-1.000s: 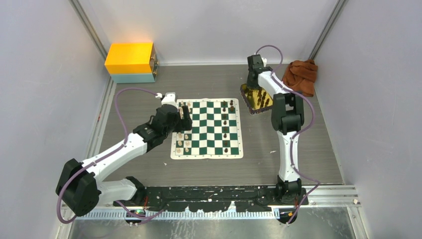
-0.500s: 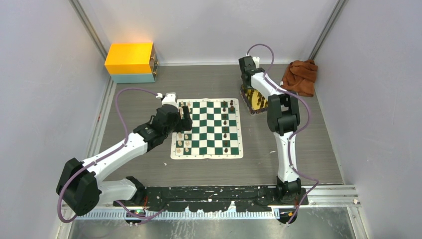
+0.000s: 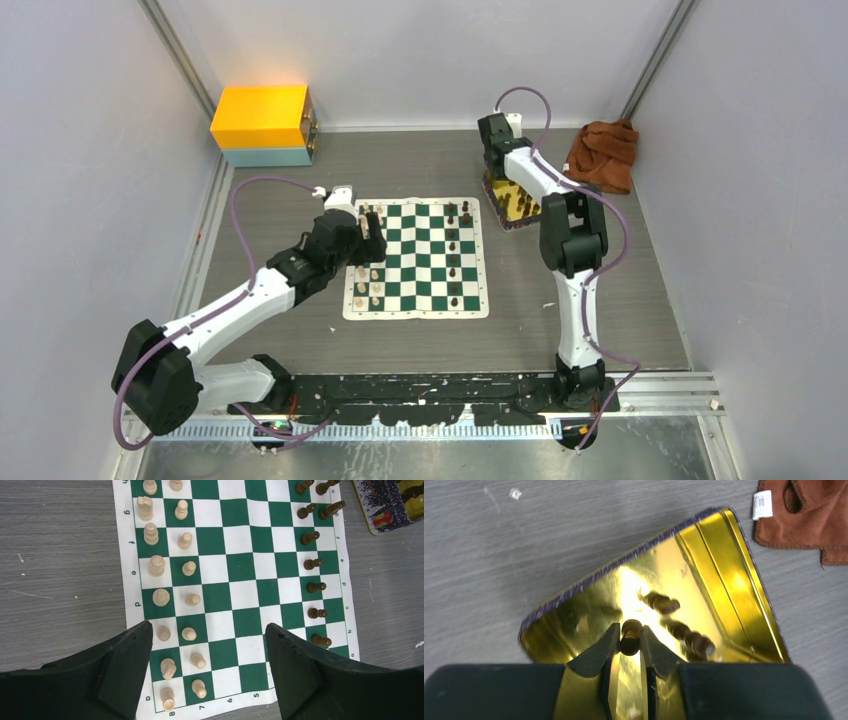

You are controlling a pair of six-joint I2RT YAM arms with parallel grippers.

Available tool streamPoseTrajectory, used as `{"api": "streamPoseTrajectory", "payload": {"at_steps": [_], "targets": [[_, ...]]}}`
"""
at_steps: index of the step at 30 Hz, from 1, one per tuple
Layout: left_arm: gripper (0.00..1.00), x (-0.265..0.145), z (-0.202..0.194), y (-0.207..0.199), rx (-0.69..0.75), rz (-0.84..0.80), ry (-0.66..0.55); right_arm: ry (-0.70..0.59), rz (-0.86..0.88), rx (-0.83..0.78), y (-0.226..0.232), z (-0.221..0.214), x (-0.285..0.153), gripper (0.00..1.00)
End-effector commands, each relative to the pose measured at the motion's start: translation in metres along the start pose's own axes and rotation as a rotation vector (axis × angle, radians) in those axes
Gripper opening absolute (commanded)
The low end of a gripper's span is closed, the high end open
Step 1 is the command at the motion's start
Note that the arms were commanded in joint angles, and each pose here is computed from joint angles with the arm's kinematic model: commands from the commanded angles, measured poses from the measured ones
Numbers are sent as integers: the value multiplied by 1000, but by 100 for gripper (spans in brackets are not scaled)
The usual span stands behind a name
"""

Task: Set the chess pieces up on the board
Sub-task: Pick up the chess piece from the storage box.

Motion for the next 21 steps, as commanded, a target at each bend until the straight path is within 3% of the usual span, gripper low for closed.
{"api": "streamPoseTrajectory", "payload": {"at_steps": [1,13,21], "targets": [[83,-5,12,-8,-32,-49,-47,-158,44,103,-19,43,-82,1],[83,-14,-2,-10,-77,-120,-5,-117,298,127,16,-52,-191,1],[82,-16,-14,-7,-87,-133,21,-71,408,110,37,-138,-232,1]]}}
Point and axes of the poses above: each gripper's point midway between its finger pads, its own x axis out along the fingers, its own y axis along the line the jaws close on, z = x × y, the point moved 3 cm from there along -x, back along the fingers, and after that the axes turned 11 degrees about -x, right-handed, at the moved point
